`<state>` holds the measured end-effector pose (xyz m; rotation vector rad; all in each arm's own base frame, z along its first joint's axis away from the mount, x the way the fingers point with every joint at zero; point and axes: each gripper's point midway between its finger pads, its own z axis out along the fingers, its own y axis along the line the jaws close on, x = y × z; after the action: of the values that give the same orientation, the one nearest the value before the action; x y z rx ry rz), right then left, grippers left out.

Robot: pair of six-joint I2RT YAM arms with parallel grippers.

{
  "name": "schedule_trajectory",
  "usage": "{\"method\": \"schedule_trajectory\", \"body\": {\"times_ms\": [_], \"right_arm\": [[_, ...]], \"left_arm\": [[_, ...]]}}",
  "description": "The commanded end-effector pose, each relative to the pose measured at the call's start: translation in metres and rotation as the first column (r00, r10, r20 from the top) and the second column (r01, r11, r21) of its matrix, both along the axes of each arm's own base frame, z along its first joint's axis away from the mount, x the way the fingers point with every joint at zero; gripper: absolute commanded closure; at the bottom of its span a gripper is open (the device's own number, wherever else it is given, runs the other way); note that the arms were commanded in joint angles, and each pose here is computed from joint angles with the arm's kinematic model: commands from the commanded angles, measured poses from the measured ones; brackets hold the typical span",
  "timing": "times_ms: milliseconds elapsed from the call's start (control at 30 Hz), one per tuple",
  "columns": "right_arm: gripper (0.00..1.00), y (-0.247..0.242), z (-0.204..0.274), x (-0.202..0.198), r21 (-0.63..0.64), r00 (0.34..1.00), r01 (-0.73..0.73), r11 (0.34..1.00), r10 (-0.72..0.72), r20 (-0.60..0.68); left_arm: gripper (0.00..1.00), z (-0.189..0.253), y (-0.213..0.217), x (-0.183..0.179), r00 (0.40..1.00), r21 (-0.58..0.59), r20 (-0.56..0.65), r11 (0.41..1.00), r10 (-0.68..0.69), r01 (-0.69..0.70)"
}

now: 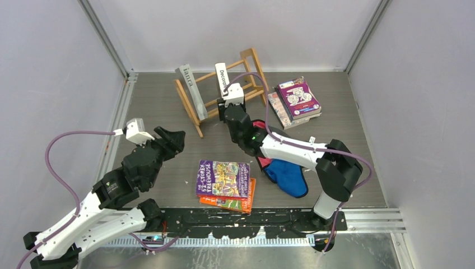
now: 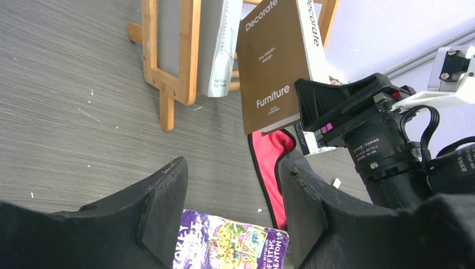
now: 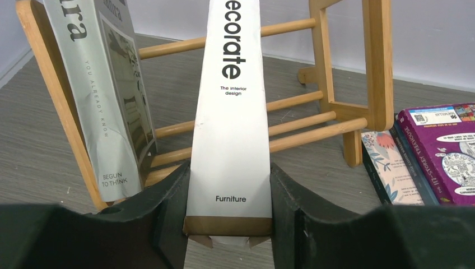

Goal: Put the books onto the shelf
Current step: Adjust the book on the shelf.

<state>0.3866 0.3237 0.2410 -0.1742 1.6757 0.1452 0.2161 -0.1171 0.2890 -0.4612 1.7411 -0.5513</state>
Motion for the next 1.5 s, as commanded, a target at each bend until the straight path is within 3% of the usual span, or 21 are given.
{"method": "schedule_trajectory", "body": {"times_ms": [0, 600, 1467], "right_arm": [[0.59, -0.012, 0.001, -0.005, 0.035, 0.999, 0.042, 0.998, -0.042, -0.001], [0.46, -0.013, -0.035, -0.013, 0.02, 0.996, 0.052, 0.998, -0.051, -0.07], [0.44, -0.017, -0.036, -0.031, 0.014, 0.995, 0.038, 0.999, -0.037, -0.088]], "left_arm": [[0.38, 0.007, 0.002, 0.0, 1.0, -0.039, 0.015, 0.999, 0.012, -0.011], [0.39, -0.007, 0.004, -0.004, 1.0, -0.056, -0.006, 0.998, 0.01, -0.01], [0.4, -0.019, 0.003, -0.007, 1.0, -0.072, -0.03, 0.997, -0.003, 0.001]]}}
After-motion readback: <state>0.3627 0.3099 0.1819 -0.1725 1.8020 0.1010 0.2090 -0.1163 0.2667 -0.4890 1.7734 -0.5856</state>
